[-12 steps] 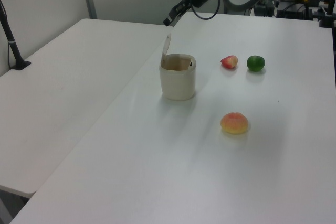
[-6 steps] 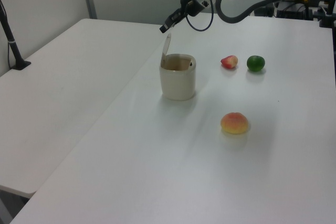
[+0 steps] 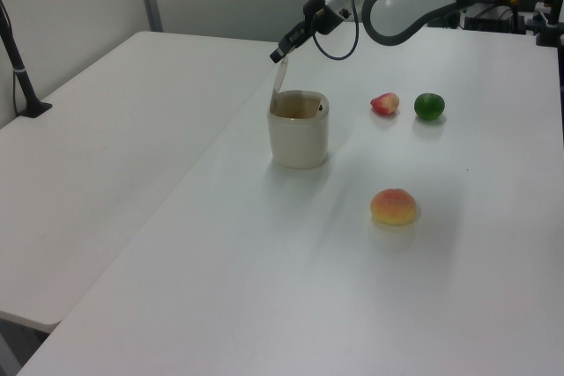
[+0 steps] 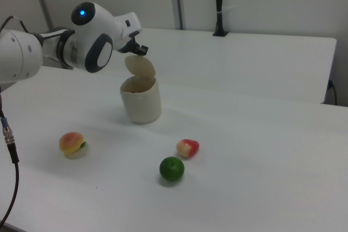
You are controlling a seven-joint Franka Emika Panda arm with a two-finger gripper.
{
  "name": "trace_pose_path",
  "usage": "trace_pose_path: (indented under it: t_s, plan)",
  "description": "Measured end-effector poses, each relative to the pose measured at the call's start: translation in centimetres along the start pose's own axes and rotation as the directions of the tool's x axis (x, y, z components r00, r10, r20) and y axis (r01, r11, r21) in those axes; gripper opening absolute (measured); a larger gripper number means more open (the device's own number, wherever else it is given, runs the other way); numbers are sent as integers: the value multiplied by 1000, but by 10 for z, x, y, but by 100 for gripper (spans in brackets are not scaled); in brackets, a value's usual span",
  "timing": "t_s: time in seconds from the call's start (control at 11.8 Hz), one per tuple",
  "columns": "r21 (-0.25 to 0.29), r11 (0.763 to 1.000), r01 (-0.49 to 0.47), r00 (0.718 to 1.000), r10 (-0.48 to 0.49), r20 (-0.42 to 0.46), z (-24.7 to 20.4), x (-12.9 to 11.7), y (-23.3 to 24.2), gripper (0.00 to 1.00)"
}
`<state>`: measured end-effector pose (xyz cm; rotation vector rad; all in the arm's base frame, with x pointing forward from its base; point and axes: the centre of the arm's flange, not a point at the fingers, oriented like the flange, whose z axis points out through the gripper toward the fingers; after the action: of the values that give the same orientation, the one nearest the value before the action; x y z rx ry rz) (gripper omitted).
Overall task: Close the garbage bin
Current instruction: 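Push the open lid down with the gripper fingertips onto the bin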
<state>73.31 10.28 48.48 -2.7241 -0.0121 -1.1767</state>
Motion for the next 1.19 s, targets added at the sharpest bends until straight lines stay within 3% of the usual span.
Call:
trace_pose_path:
  t_s: [1.19]
  plan:
    - [-2,1000,1,970,-1,244,8,-28,1,1]
